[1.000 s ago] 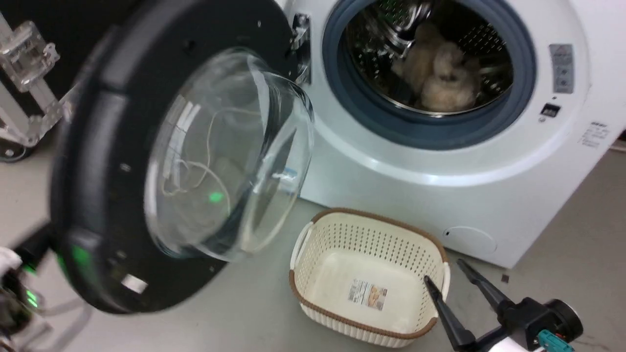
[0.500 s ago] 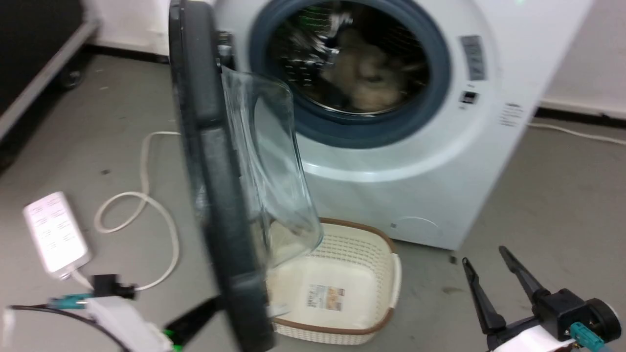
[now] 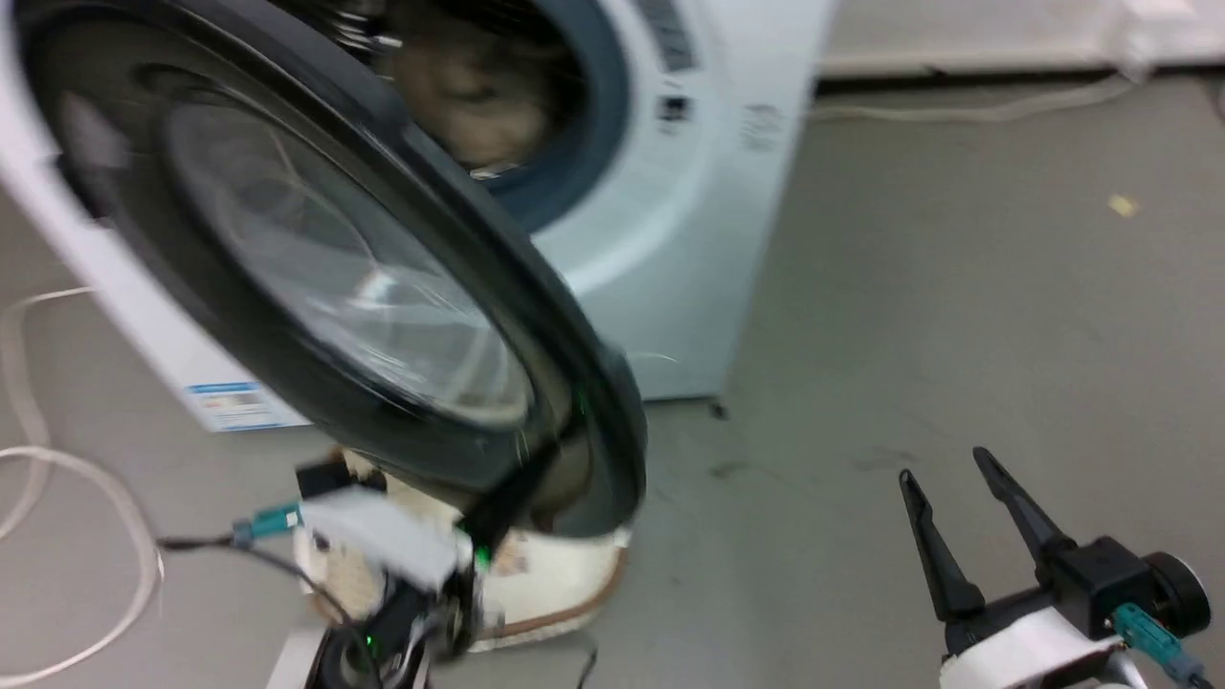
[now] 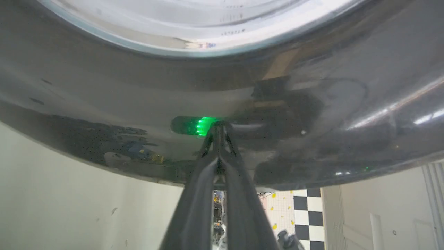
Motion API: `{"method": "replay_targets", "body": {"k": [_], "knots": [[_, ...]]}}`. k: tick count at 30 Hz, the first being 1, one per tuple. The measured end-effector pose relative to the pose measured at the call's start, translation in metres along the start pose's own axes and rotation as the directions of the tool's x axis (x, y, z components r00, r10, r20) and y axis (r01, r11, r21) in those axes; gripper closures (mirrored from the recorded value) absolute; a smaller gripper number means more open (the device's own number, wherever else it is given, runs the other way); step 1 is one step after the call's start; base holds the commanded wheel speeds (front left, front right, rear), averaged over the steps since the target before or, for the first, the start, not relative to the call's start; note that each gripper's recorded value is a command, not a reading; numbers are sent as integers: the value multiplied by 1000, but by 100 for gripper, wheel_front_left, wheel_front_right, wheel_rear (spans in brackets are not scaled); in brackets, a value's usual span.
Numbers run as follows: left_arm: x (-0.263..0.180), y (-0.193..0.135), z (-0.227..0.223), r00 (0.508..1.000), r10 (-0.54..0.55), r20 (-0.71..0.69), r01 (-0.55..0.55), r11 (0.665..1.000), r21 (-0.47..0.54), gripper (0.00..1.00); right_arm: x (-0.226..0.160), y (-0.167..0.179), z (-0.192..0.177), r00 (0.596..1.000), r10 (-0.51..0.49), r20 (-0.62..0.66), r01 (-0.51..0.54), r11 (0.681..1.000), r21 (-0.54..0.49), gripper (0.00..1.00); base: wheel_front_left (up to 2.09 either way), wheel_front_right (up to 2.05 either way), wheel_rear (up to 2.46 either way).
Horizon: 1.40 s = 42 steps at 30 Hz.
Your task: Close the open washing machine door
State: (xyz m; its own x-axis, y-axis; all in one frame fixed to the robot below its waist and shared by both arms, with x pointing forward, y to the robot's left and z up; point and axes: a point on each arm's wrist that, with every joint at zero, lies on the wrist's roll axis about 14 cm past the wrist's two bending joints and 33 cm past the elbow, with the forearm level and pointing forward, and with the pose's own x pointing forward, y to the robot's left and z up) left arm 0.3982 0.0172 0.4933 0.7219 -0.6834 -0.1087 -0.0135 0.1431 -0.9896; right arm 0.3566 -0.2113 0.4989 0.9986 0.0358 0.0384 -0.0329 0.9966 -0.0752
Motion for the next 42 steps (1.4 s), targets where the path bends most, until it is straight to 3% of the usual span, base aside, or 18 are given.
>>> {"method": "replay_targets", "body": {"k": [5,8,14,18,19,20,24,27,30,32,34,37,42], "knots": [[62,-12,3,998,-47,34,48,998,-40,100,-15,-26,-11,994,-96,-43,96,995,-4,0,0,0,0],[132,-20,18,987,-72,141,91,986,-138,100,-29,-45,-26,978,-177,-107,177,984,-11,0,0,0,0],[155,-8,20,984,-29,178,64,979,-191,100,-32,-49,-33,970,-201,-135,201,980,-14,0,0,0,0],[147,-10,19,984,-30,174,55,989,-140,98,-27,-44,-30,977,-180,-117,181,984,-5,0,0,0,0],[144,-15,19,984,-45,171,64,992,-108,53,-25,-42,-28,979,-173,-110,174,985,-3,0,0,0,0],[139,-20,20,984,-61,169,74,995,-72,0,-23,-41,-26,981,-166,-101,167,986,0,0,0,0,0],[106,-17,19,983,-73,165,57,993,101,0,-16,-33,-16,989,-131,-63,132,991,5,0,0,0,0],[72,-10,23,978,-74,197,20,964,264,0,-14,-23,-13,994,-94,-50,95,995,11,0,0,0,0],[35,-4,35,963,-88,254,-31,902,430,0,-13,-10,-12,998,-48,-42,48,999,16,0,0,0,0],[10,-1,44,954,-95,285,-75,842,533,0,-10,-1,-9,999,-17,-28,18,1000,20,0,0,0,0],[-13,-1,55,946,-104,306,-127,750,649,0,-6,7,-4,1000,13,-11,-13,1000,20,0,0,0,0],[-48,-20,87,893,-170,417,-232,620,750,0,-1,22,2,998,64,13,-64,998,23,0,0,0,0],[-101,-34,98,814,-222,537,-435,380,816,0,6,44,14,990,132,53,-134,991,25,0,0,0,0]]}}
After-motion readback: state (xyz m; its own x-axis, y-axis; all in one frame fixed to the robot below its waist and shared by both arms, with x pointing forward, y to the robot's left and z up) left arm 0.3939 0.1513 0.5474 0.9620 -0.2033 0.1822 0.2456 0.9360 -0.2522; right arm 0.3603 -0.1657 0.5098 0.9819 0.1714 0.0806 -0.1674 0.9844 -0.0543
